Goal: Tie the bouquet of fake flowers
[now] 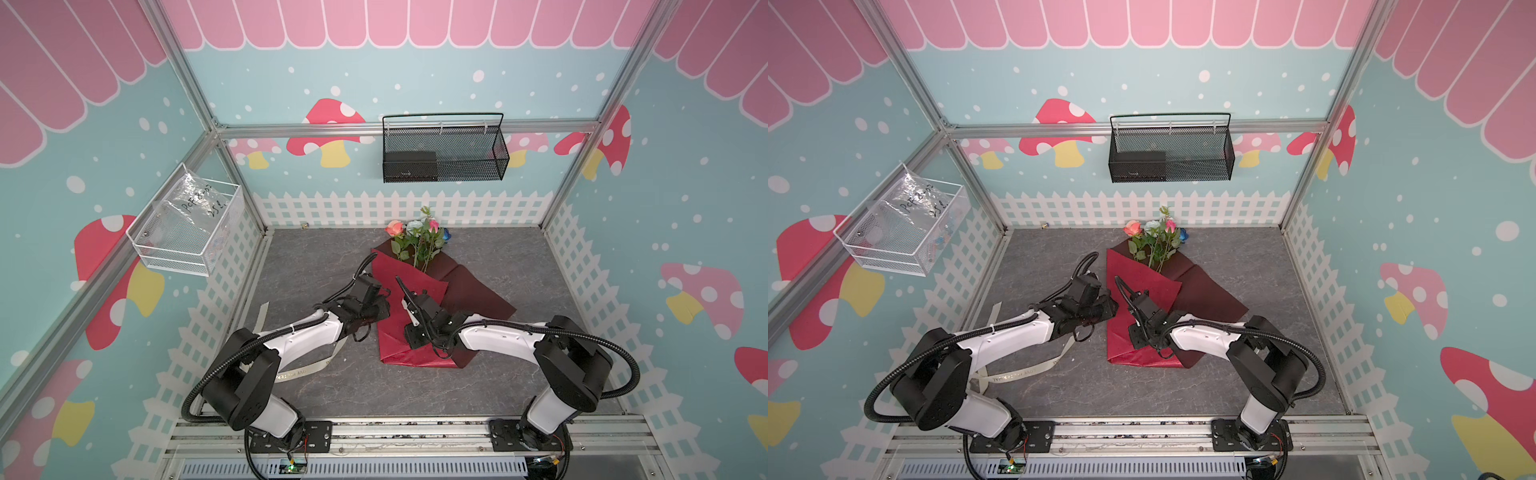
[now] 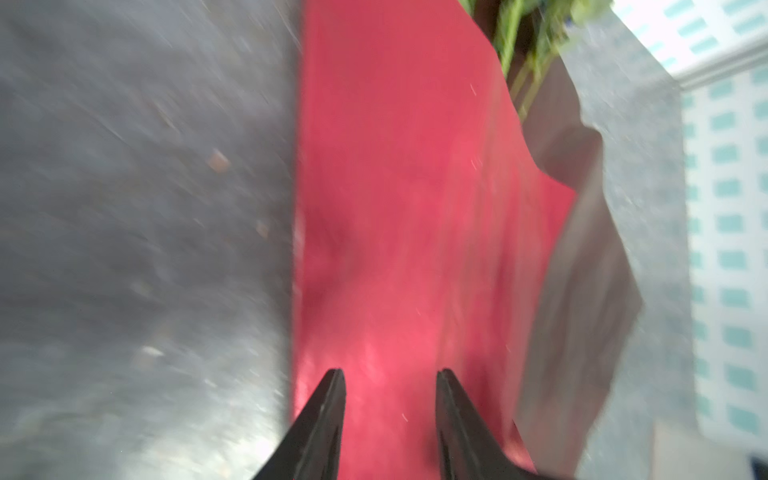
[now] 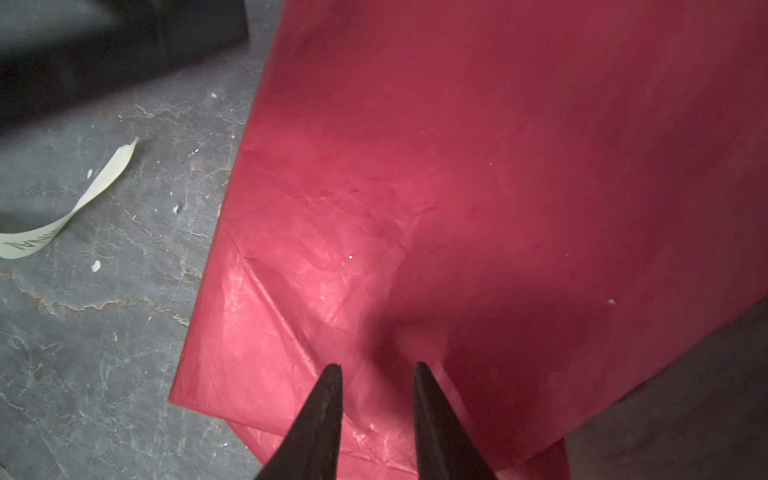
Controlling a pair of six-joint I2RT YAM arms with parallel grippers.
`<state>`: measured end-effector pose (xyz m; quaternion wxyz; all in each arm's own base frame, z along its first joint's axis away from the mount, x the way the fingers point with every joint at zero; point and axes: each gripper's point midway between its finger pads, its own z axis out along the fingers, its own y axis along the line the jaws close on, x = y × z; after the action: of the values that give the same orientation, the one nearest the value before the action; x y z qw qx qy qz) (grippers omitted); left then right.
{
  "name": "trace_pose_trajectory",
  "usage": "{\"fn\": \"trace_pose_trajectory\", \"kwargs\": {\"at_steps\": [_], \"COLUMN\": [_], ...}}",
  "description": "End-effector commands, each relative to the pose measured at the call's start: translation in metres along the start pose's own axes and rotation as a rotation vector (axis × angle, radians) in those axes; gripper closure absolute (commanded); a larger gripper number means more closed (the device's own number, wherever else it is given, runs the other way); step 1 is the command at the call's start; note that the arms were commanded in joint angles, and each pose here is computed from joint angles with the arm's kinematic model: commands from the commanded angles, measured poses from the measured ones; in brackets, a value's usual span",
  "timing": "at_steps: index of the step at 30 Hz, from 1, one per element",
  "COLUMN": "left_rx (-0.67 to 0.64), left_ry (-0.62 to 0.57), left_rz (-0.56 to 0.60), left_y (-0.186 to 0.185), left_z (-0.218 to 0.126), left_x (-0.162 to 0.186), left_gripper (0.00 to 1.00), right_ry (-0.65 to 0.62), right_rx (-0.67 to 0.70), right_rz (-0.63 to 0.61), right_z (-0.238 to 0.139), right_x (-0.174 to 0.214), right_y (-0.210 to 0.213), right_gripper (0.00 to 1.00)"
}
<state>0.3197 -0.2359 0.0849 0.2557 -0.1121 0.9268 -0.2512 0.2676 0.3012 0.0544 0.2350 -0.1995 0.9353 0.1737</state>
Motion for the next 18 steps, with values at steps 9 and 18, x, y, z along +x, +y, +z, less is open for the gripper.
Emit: {"fn": "trace_pose_trajectory", "kwargs": {"at_steps": [9, 18], "left_rx": [0.02, -0.019], "left_ry": [0.174, 0.178], "left_rz": [-0.112, -0.121], "left_y": [0.023, 0.04], "left_z": [0.021, 0.024], "left_x": [0.074, 0.08], "left_gripper": [0.69, 0.69], "right_ry": [-0.004, 0.006], "right_rx": [0.038, 0.088], "right_rz": [0.066, 0.087], "right_z": [0.005, 0.026], "right_x": [-0.01, -0.019], "right_y": [-0.028, -0.055], "right_gripper": [0.68, 0.68]}}
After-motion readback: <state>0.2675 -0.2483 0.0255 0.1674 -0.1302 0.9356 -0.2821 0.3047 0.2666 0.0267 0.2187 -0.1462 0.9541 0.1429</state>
